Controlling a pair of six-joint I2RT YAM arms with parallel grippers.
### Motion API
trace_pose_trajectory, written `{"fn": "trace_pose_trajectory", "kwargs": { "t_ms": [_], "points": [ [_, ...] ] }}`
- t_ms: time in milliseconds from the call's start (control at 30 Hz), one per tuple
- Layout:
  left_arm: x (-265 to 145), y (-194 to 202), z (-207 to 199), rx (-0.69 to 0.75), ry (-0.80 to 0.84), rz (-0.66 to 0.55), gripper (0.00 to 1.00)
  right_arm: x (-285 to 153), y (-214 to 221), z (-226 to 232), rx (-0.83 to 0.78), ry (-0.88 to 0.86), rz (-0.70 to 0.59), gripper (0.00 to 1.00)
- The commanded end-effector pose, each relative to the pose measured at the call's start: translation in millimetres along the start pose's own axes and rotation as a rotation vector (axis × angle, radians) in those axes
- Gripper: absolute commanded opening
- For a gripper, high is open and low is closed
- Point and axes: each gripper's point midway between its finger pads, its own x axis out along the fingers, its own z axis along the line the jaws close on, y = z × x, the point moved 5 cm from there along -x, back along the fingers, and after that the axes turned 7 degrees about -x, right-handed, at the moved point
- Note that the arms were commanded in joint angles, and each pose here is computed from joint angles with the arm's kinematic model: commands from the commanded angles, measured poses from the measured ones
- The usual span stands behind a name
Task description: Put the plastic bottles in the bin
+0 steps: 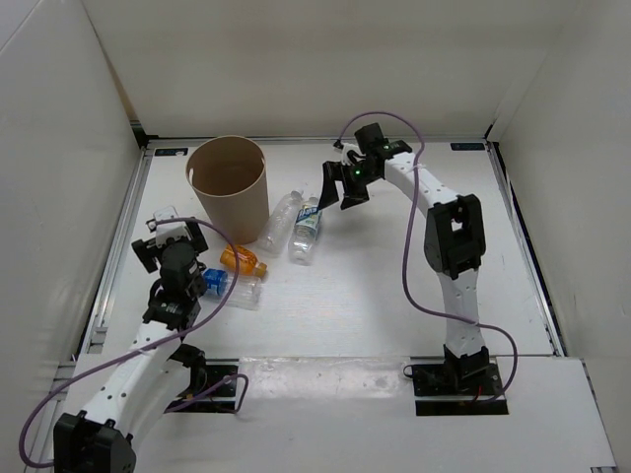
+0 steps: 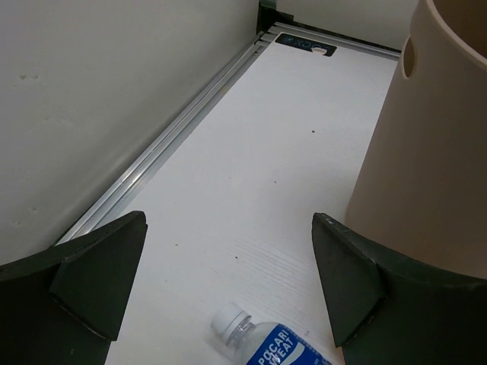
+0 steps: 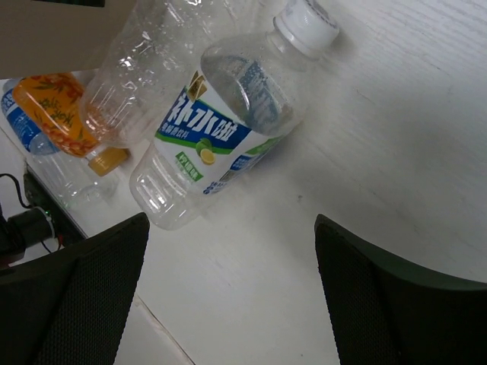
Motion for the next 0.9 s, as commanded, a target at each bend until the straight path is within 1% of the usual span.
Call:
{"fn": "trace_pose_trajectory", "kwargs": {
  "t_ms": [0,167,300,533,667,733,767,800,833,867],
  "points": [
    [-6.1,-13.3,4.8,-0.016,-0.023,0.0,1.0,17.2,-3.8,7.0,-0.02,-0.007,0.014,0.9],
    [-12.6,-12.6,10.4,0.005,-0.031,0.044,1.0,52.0,6.9,9.3,-0.035,0.016,0.078,0.9],
    [-15.4,-11.0,12.7,0.001,-0.036,0.064,1.0,64.0,8.5,8.1,-0.012,0.005,0.095,0.9],
    [-15.6,-7.4,11.5,0.02,-0.035,0.071,1.0,71.4,11.1,4.4,0.032,0.0,0.118,0.9],
    [-15.6,-4.6,9.9,0.035,-0.032,0.076,1.0,72.0,13.4,8.6,0.031,0.054,0.138,0.9],
    [-15.2,-2.7,10.1,0.044,-0.032,0.079,1.0,73.3,13.4,5.2,0.025,0.087,0.145,0.87],
    [-15.3,-1.1,9.9,0.052,-0.031,0.081,1.0,73.3,15.8,6.4,0.019,0.099,0.159,0.82],
    [-15.6,-0.5,10.8,0.055,-0.034,0.08,1.0,74.1,17.4,6.5,0.007,0.101,0.168,0.79],
    [-15.4,-0.7,11.5,0.056,-0.038,0.08,1.0,75.3,18.3,5.0,0.006,0.104,0.175,0.79],
    [-15.7,0.4,12.4,0.061,-0.042,0.079,1.0,74.9,17.7,7.0,-0.002,0.108,0.18,0.75]
  ]
}}
